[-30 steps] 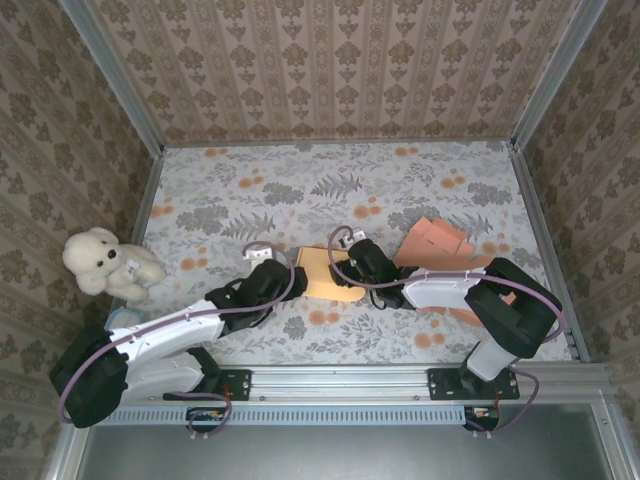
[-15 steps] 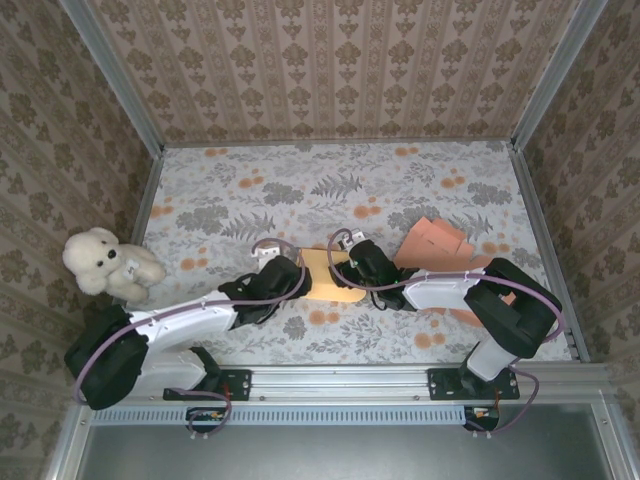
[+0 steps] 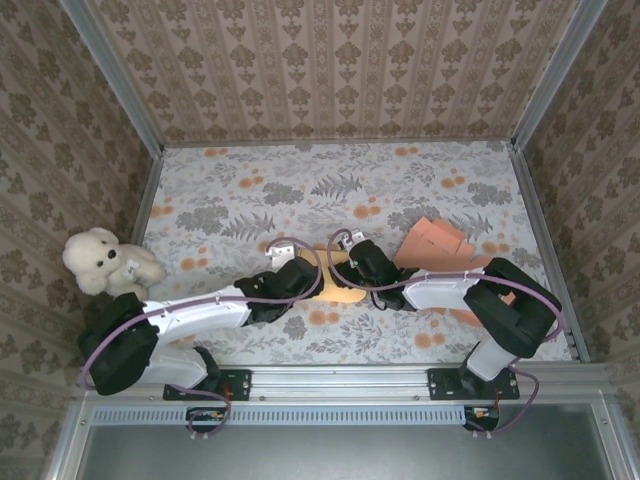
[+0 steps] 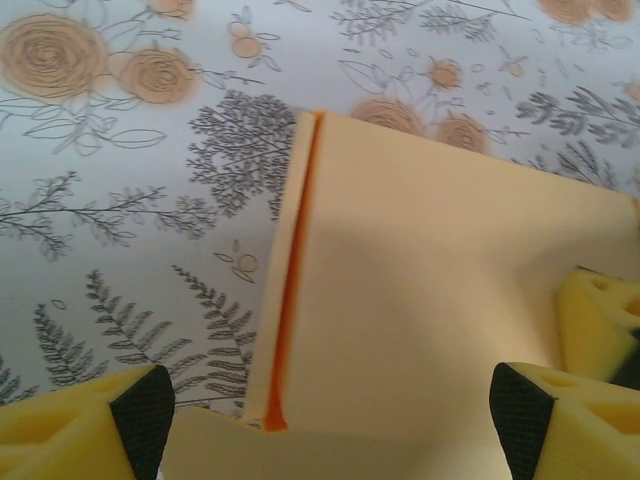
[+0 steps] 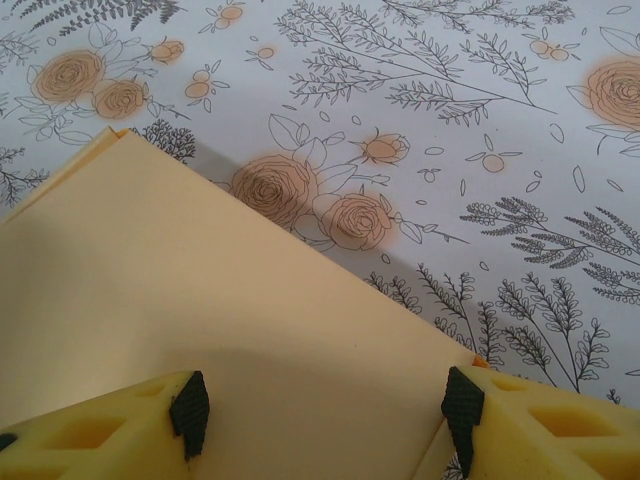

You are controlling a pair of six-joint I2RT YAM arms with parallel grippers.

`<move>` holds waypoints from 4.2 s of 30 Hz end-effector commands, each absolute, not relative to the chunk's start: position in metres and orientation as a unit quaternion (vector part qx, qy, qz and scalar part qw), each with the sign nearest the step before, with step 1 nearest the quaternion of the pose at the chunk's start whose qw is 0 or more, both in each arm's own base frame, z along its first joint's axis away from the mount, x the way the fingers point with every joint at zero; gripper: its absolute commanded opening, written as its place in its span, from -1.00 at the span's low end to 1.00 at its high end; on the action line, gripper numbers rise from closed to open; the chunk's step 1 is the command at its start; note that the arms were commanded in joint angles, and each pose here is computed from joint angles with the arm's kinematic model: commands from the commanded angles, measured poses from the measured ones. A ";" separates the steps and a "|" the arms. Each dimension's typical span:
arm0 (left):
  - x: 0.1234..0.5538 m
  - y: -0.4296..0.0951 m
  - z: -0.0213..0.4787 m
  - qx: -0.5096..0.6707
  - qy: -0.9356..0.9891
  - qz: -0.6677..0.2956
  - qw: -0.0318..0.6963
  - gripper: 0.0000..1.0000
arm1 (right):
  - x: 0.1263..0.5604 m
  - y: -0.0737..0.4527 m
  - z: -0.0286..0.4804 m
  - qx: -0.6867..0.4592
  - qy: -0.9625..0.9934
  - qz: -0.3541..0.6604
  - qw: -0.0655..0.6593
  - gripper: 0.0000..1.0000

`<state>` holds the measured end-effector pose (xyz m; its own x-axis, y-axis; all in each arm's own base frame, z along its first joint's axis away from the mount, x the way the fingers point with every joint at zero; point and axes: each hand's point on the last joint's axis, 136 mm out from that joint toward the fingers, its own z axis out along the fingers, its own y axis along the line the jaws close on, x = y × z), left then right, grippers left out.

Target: Fold the paper box

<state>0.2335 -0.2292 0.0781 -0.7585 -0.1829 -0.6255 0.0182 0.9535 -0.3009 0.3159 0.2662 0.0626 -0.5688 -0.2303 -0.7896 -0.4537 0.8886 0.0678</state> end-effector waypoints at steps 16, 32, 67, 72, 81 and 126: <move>0.233 -0.222 0.068 -0.185 0.919 -0.183 0.294 0.79 | 0.296 0.255 0.019 -0.188 0.902 0.131 0.365 0.33; 0.229 -0.226 0.043 -0.212 0.930 -0.163 0.252 0.76 | 0.294 0.252 0.011 -0.188 0.905 0.125 0.361 0.33; 0.249 -0.216 0.066 -0.210 0.931 -0.107 0.280 0.73 | 0.295 0.252 0.004 -0.187 0.907 0.126 0.356 0.33; 0.248 -0.219 0.063 -0.213 0.932 -0.110 0.272 0.70 | 0.295 0.251 0.003 -0.188 0.906 0.125 0.357 0.32; 0.242 -0.232 0.057 -0.213 0.934 -0.122 0.261 0.67 | 0.295 0.253 0.001 -0.184 0.907 0.130 0.355 0.32; 0.284 -0.223 0.032 -0.190 0.947 -0.122 0.231 0.57 | 0.259 0.247 -0.008 -0.082 0.926 0.220 0.294 0.25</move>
<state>0.2811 -0.2376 0.0435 -0.7992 -0.4762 -0.3668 -0.3180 0.8528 -0.4143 0.3180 0.2651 0.0664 -0.6033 0.1214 -0.7882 -0.3234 0.8662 0.3810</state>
